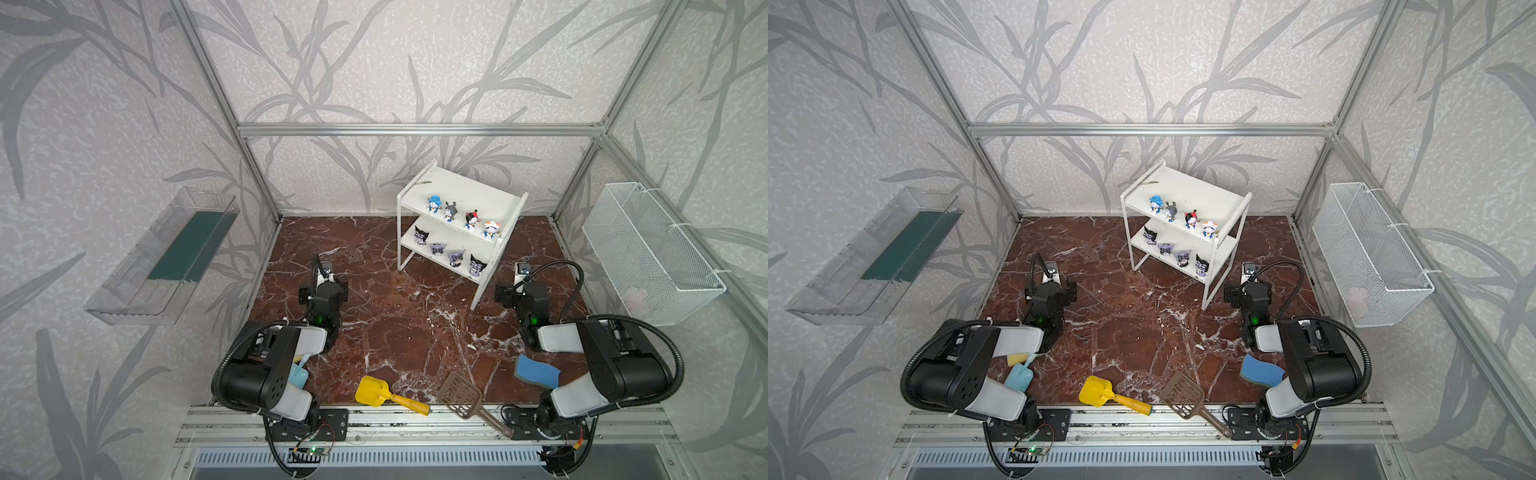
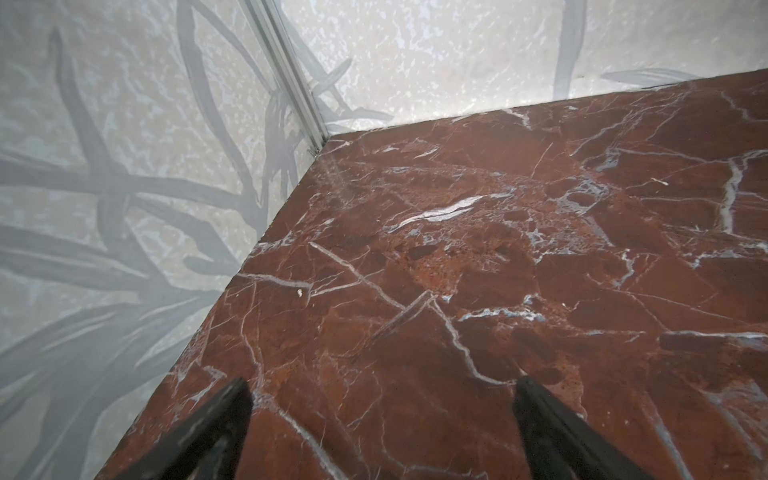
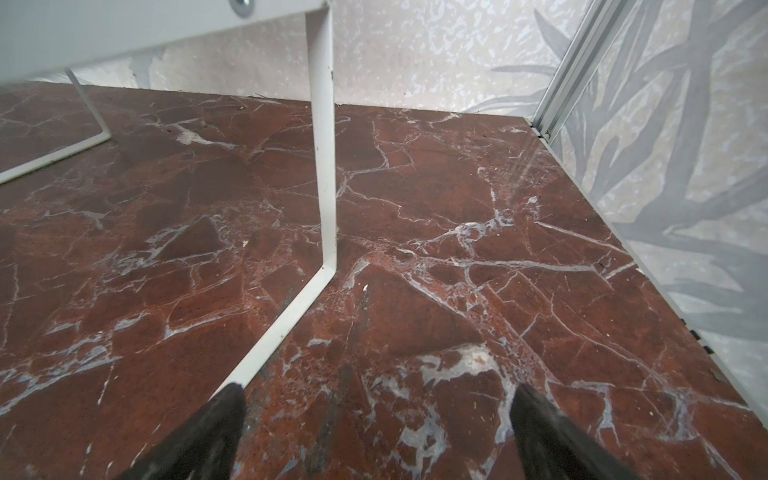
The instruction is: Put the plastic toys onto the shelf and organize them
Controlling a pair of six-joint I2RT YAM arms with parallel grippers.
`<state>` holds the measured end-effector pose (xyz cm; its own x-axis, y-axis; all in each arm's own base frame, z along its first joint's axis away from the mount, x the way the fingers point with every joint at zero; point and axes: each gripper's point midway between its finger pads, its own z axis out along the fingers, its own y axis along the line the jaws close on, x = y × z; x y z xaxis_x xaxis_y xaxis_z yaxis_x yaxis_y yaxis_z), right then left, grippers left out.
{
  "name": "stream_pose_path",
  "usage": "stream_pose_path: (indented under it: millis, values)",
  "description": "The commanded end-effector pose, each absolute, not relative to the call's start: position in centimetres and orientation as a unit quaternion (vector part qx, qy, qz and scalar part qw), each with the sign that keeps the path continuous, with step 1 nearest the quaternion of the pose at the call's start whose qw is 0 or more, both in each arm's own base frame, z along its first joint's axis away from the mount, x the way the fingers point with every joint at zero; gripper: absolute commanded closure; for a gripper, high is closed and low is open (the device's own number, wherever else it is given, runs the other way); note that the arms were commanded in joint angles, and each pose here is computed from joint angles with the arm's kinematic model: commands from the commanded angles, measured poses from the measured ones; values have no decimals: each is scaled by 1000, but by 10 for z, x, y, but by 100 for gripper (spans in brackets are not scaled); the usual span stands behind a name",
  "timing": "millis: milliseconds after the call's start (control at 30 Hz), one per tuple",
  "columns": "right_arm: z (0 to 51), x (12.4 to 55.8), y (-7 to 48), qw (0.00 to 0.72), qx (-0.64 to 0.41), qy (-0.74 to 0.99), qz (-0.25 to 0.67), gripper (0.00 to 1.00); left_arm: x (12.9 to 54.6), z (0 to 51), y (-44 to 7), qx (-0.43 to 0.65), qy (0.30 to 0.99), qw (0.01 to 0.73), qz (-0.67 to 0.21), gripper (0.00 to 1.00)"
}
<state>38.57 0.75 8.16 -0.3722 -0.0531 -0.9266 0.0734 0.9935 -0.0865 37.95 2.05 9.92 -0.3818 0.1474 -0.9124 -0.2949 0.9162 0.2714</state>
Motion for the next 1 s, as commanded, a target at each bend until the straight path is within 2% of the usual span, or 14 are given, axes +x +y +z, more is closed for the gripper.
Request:
stream_pose_path:
  millis: [0,200,967]
  values:
    - [93,392,8,573,6,817,-59,1,391,116,27,-58,793,580,179,0]
    - [94,392,8,573,6,817,-59,1,383,108,48,-111,786,591,146,0]
    - [92,395,17,568,-19,822,-46,1,385,102,50,-113,782,594,150,1]
